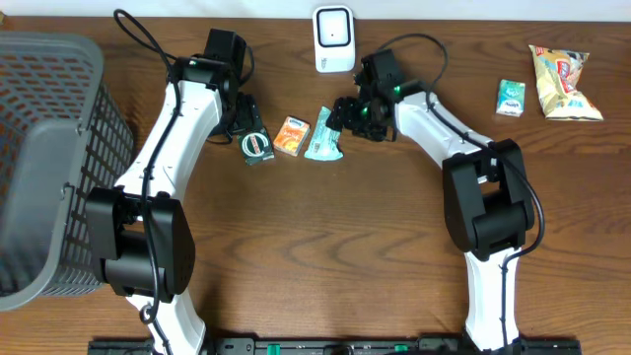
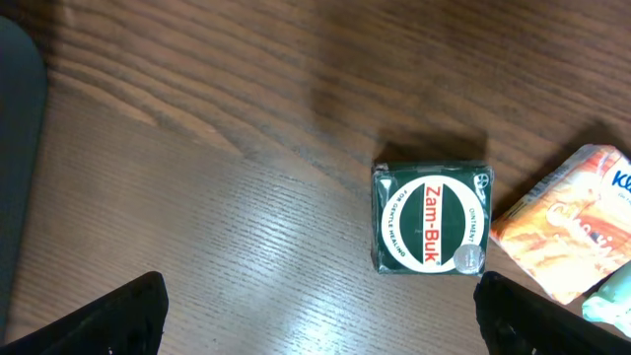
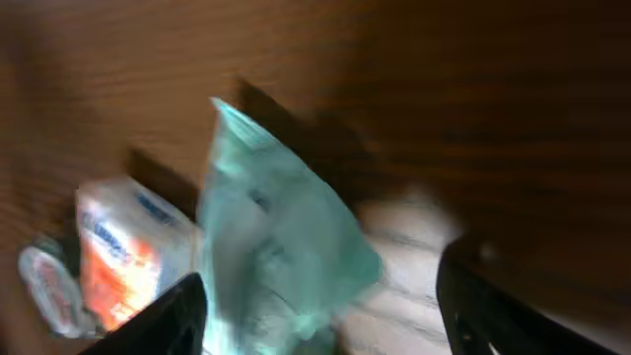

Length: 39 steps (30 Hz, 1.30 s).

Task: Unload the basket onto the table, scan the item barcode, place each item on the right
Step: 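Reach the right gripper left to the next light green pack and grasp, then carry the light green pack up to the scanner with the right gripper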

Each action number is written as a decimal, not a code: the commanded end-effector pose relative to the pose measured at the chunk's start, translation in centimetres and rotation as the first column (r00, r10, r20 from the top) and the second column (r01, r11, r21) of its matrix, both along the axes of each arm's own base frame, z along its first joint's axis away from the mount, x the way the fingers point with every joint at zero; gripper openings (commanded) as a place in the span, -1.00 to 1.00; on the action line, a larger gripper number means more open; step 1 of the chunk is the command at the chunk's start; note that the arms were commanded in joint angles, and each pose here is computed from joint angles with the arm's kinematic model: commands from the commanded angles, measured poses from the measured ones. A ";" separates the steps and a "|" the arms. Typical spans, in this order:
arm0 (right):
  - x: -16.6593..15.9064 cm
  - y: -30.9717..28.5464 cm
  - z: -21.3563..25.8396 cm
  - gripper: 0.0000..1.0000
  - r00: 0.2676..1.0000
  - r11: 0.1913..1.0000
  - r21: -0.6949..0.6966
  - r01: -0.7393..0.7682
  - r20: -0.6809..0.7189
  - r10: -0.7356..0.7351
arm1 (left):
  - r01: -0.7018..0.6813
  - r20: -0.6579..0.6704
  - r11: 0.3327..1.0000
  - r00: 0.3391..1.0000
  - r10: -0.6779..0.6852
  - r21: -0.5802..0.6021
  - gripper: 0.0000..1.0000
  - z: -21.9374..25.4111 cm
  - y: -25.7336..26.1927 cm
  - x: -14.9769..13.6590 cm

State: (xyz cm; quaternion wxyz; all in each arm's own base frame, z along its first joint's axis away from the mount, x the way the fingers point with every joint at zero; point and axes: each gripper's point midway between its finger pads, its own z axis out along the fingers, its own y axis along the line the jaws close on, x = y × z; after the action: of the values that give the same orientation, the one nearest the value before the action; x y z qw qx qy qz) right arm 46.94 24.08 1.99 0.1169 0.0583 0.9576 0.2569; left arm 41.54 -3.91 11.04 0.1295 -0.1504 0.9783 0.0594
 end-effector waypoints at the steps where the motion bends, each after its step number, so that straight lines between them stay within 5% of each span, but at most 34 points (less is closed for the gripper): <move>1: -0.7 0.6 -0.8 0.27 0.998 0.998 0.031 0.058 -0.039 -0.056 | 0.007 0.009 1.000 1.000 -0.007 0.006 0.96 0.4 0.1 0.1; 7: -1.5 1.9 -1.8 0.11 1.000 0.999 0.048 0.026 -0.016 -0.026 | 0.007 0.009 1.000 1.000 -0.007 0.006 0.95 0.4 0.1 0.1; 14: -2.9 3.0 -2.0 -0.98 0.998 0.995 0.093 -0.035 -0.040 0.039 | 0.007 0.009 1.000 1.000 -0.007 0.006 0.95 0.4 0.1 0.1; 21: -3.4 3.6 2.7 -0.98 0.985 0.918 0.367 -0.148 -0.032 0.171 | 0.007 0.009 1.000 1.000 -0.007 0.006 0.96 0.4 0.1 0.1; 28: -2.9 1.7 13.2 -0.98 0.920 0.643 0.660 -0.389 0.244 0.305 | 0.007 0.009 1.000 1.000 -0.007 0.006 0.96 0.4 0.1 0.1; 32: -1.1 0.6 15.4 -0.98 0.908 0.622 0.662 -0.418 0.328 0.261 | 0.007 0.009 1.000 1.000 -0.007 0.006 0.96 0.4 0.1 0.1; 36: 1.1 0.5 18.4 -0.98 0.784 0.614 0.542 -0.574 0.581 0.220 | 0.007 0.009 1.000 1.000 -0.007 0.006 0.95 0.4 0.1 0.1; 39: 1.5 0.8 19.3 -0.98 0.733 0.612 0.498 -0.614 0.647 0.209 | 0.007 0.009 1.000 1.000 -0.007 0.006 0.95 0.4 0.1 0.1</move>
State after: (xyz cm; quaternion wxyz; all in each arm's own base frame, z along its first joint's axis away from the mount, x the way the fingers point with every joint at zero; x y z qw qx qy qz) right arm 48.98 24.57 19.54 0.2709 -0.1894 0.7183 0.6121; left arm 41.54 -3.91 11.04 0.1297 -0.1504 0.9783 0.0593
